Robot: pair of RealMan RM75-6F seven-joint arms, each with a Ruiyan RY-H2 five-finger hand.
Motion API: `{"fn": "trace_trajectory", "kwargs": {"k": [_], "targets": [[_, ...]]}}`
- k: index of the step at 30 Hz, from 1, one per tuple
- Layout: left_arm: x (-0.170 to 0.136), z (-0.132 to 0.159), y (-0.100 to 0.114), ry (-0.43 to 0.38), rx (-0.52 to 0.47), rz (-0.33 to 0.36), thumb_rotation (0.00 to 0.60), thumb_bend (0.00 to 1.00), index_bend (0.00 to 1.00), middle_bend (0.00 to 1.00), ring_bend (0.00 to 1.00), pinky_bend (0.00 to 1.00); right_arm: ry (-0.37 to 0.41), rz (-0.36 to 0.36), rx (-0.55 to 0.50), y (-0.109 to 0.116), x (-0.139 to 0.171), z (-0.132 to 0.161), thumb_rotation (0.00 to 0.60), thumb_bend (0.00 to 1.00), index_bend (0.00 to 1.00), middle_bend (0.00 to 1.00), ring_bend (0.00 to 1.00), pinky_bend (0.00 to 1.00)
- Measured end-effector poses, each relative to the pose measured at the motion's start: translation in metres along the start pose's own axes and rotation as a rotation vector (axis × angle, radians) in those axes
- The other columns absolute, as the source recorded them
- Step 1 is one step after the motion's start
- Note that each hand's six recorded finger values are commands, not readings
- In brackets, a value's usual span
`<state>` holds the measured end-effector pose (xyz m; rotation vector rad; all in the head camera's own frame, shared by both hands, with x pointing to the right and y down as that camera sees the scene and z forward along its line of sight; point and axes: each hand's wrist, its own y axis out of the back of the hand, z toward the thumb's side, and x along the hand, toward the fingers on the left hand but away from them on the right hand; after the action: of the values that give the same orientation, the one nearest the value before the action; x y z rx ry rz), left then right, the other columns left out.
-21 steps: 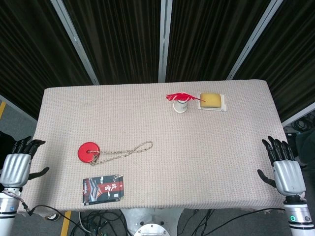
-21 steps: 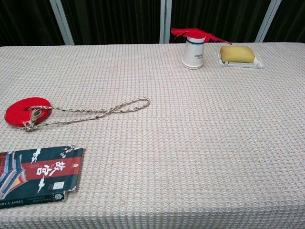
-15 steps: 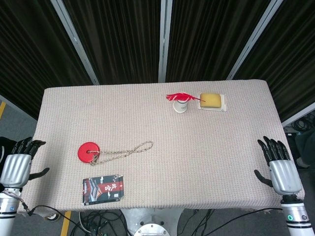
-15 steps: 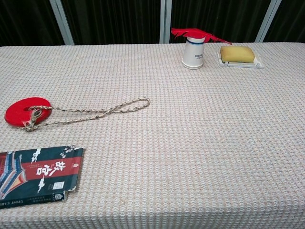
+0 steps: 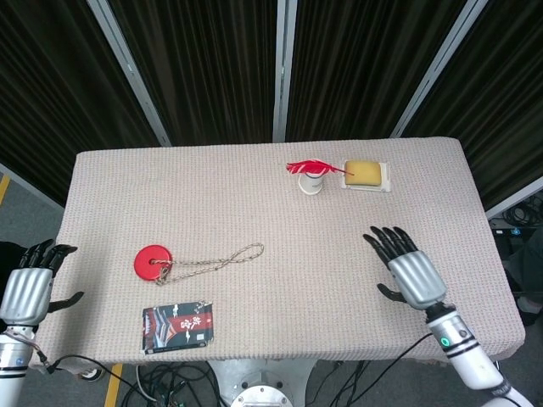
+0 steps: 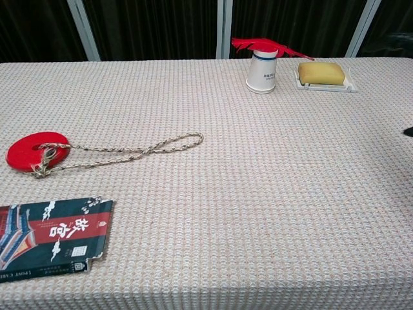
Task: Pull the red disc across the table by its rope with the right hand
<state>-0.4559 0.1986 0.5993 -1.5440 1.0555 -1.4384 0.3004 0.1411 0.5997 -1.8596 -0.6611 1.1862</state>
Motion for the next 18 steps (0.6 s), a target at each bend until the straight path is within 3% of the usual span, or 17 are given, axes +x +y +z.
{"fn": "trace_trajectory", "kwargs": {"k": [4,11,18], "targets": [[-0.002,-0.004,0.003,0.01,-0.001,0.013,0.6,0.0,0.22,0.22,0.1,0.14,0.125,0.072,0.002,-0.004,-0.05,0.041,0.6,0.14,0.0,0.03,0.0,0.0],[-0.004,-0.01,0.004,0.021,0.002,0.011,0.6,0.0,0.22,0.22,0.1,0.15,0.301,0.193,-0.044,-0.037,-0.12,0.131,0.6,0.17,0.0,0.08,0.0,0.0],[-0.006,-0.017,0.005,0.035,0.003,0.012,0.6,0.0,0.22,0.22,0.1,0.15,0.317,0.256,-0.038,-0.066,-0.157,0.166,0.6,0.17,0.0,0.1,0.0,0.0]]}}
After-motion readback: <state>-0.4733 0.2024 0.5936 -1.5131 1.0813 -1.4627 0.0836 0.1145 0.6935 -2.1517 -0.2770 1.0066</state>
